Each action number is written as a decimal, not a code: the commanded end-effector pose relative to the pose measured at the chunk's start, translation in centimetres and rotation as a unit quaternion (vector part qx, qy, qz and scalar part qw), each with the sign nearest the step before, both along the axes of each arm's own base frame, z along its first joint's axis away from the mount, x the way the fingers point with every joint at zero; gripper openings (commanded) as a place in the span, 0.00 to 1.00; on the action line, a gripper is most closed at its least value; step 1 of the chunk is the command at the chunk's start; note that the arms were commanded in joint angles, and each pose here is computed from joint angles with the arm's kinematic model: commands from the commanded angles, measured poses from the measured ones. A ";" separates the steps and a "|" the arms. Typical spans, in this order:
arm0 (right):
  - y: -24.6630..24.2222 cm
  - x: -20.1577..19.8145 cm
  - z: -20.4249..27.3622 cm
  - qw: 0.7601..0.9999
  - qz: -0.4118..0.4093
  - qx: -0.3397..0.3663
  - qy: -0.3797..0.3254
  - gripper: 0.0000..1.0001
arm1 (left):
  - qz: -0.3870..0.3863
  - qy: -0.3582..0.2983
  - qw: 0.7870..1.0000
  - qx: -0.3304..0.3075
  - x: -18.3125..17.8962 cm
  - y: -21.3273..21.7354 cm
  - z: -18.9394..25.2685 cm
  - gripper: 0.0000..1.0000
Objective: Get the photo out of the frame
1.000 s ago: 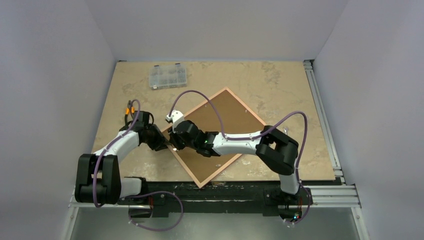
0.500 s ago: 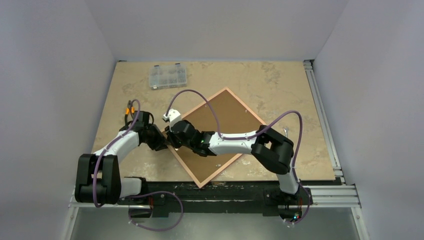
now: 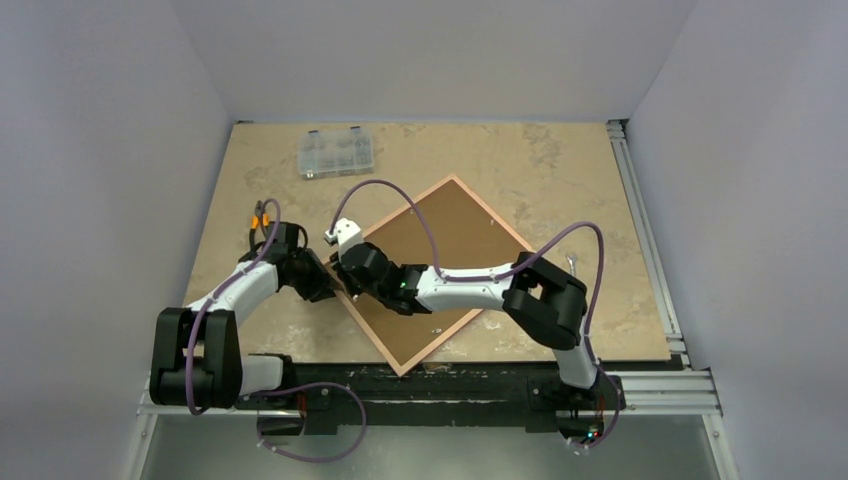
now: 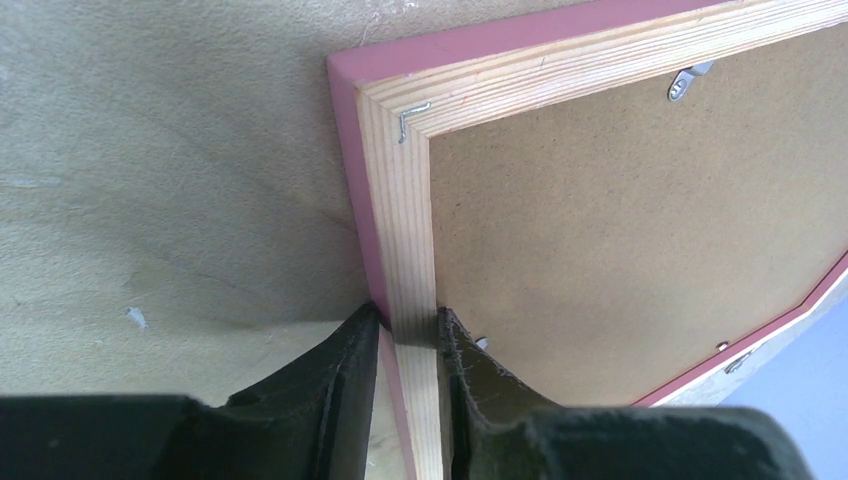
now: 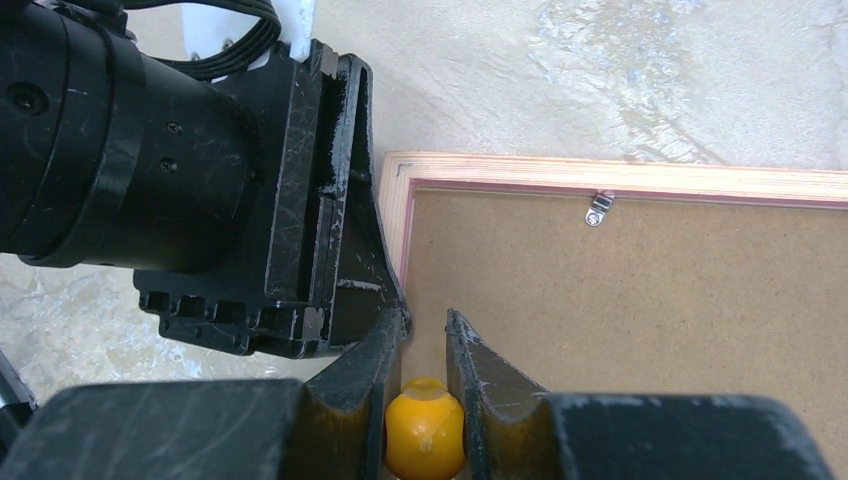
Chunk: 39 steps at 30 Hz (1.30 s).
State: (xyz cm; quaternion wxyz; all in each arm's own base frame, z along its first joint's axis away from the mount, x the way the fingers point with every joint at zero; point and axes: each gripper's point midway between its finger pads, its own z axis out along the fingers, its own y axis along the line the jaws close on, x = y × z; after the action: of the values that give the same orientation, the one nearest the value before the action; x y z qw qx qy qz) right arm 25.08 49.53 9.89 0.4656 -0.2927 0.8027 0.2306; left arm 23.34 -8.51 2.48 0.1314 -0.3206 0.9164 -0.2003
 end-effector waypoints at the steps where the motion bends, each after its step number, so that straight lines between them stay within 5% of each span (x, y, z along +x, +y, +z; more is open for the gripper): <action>1: -0.4 0.4 4.4 1.000 -0.010 0.010 -0.023 0.00 | -0.011 -0.017 1.000 0.006 0.6 0.3 0.5 0.28; 7: -3.1 0.1 12.8 0.996 -0.028 0.062 -0.051 0.00 | -0.022 -0.039 0.999 -0.001 0.3 0.0 1.4 0.50; 12: -10.3 0.2 12.5 0.994 -0.096 0.026 -0.052 0.00 | -0.051 -0.084 0.995 -0.024 -0.1 -1.3 3.1 0.59; 19: -23.7 -1.5 6.9 0.976 -0.208 0.056 0.044 0.00 | -0.121 -0.102 0.987 -0.003 -3.0 -5.2 3.5 0.59; 23: -28.8 -4.1 4.6 0.963 -0.248 0.080 0.067 0.00 | -0.132 -0.095 0.986 0.022 -5.2 -6.8 2.7 0.47; 32: -32.2 -6.4 5.2 0.955 -0.262 0.118 0.076 0.00 | -0.126 -0.066 0.988 0.062 -8.3 -7.9 1.0 0.56; 39: -32.2 -6.5 6.2 0.955 -0.257 0.126 0.076 0.00 | -0.126 -0.020 0.989 0.080 -9.3 -8.2 -1.2 0.53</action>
State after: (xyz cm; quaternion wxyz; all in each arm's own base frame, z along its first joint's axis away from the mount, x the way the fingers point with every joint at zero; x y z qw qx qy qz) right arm 18.57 17.43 15.03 0.4764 -0.0103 0.8521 0.2164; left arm 16.42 -18.73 4.53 0.1955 -0.1674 0.9418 -0.2163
